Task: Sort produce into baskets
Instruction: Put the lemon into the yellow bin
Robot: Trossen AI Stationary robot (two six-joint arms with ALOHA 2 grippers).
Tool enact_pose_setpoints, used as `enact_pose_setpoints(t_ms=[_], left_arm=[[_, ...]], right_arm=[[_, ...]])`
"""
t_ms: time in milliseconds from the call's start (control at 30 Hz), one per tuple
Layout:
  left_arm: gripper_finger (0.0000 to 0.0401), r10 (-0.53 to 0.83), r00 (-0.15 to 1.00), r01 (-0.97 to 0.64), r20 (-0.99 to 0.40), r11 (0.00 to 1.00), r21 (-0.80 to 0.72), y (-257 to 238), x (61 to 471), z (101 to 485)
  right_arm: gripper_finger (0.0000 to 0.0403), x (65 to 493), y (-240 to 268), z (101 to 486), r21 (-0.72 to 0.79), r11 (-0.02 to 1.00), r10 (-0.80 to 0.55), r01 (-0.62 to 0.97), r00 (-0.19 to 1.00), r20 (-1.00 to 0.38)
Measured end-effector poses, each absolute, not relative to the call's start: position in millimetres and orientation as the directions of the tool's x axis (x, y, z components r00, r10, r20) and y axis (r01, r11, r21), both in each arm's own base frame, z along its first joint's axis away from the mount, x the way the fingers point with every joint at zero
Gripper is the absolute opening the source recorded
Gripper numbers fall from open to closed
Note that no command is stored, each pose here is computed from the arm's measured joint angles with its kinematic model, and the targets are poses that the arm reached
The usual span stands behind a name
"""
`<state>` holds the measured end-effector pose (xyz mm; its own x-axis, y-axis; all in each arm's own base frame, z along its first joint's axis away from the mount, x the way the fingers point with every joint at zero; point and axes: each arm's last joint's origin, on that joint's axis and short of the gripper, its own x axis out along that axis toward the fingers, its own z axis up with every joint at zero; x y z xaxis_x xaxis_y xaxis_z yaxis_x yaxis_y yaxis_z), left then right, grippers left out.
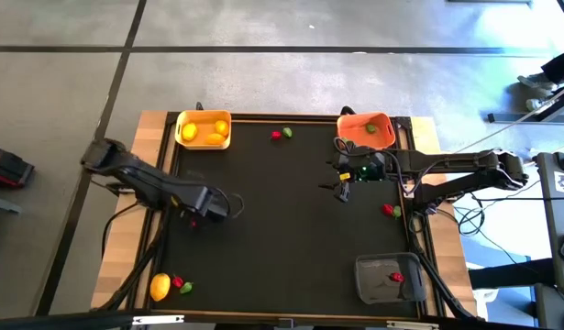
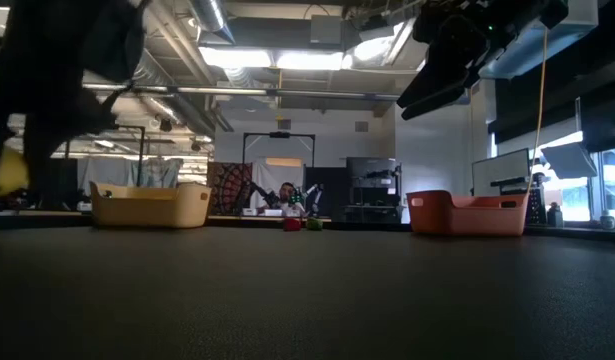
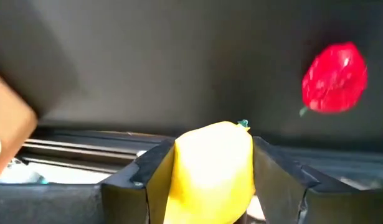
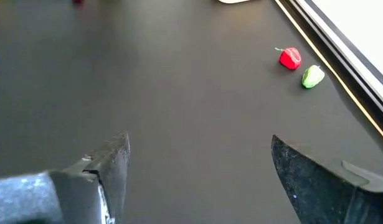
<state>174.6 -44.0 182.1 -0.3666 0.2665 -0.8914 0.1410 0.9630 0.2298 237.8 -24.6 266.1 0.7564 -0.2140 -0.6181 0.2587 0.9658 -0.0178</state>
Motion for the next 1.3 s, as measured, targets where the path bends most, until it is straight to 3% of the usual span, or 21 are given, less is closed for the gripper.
enact_pose_setpoints(t_ms=[333,633,967,1300], left_arm=[[0.0188,0.338,-0.066,-0.123,-0.939,0.931,0.344,-7.4,169.6,233.9],[0.019,0.46,0.155,-0.412,-0.874,0.834,0.367,32.2,165.3,259.3],[0.0191,0.604,0.217,-0.666,-0.767,0.666,0.336,80.4,170.1,270.5],[0.0191,0.709,0.14,-0.825,-0.692,0.47,0.315,134.2,166.6,261.4]], right_arm=[[0.0319,237.9,-24.7,266.1,-0.018,0.966,-0.214,0.259,0.757,-0.618],[0.0319,237.9,-24.7,266.1,-0.018,0.966,-0.214,0.259,0.757,-0.618],[0.0319,237.5,-24.6,265.7,-0.019,0.966,-0.214,0.258,0.753,-0.622],[0.0319,237.4,-24.6,265.5,-0.019,0.966,-0.213,0.258,0.752,-0.623]])
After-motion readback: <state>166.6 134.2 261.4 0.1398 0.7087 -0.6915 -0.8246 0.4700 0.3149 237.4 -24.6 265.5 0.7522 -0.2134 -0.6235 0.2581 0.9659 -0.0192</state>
